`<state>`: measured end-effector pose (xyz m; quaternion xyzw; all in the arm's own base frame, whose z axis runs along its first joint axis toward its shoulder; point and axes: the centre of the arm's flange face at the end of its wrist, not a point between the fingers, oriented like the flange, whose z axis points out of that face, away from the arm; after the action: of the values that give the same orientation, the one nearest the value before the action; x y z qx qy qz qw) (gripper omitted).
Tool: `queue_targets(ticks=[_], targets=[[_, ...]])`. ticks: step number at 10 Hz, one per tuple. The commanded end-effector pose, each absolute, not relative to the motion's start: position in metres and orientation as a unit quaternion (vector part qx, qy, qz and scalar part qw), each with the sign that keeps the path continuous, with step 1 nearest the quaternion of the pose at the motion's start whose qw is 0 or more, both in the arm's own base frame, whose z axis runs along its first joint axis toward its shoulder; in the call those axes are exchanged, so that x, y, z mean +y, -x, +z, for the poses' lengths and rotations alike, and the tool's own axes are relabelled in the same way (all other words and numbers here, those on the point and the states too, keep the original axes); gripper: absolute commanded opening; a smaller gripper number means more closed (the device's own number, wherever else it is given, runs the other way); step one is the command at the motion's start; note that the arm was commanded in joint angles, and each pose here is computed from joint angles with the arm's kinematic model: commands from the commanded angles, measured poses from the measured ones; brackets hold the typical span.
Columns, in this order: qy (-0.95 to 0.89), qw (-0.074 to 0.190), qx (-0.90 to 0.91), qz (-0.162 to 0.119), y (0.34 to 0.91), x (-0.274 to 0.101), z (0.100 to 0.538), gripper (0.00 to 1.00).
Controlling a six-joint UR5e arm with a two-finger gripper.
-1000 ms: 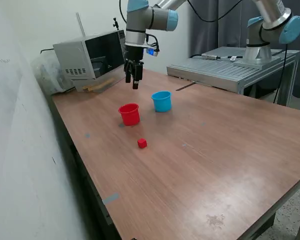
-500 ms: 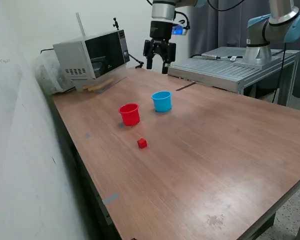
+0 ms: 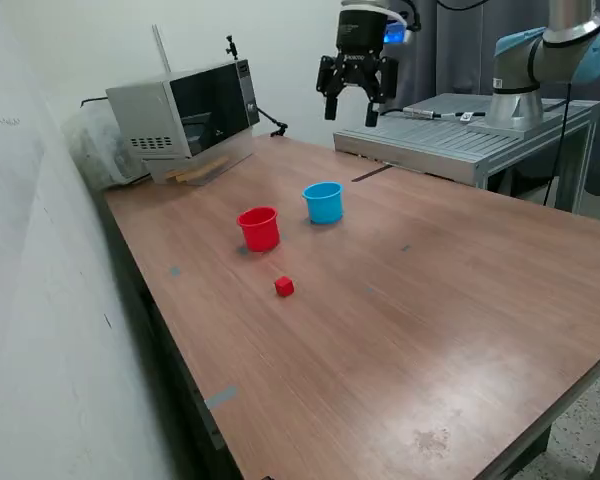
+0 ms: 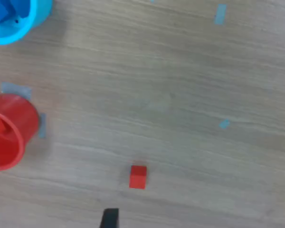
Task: Place red objects in the red bin, and blue objects in the blue bin.
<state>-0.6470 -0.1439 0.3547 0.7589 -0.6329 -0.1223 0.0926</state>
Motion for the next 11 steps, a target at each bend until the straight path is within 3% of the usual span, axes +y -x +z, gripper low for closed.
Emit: queue_targets(ticks=[1,7,11], targets=[[-0.767,0.090,-0.625,-0.112,0.678,-0.166,0.325,1.00],[-0.766,0.078,-0.630,-0.100,0.772,-0.165,0.186,1.00],[-0.756,0.092,-0.638,-0.118,0.801,-0.148,0.148,1.00]])
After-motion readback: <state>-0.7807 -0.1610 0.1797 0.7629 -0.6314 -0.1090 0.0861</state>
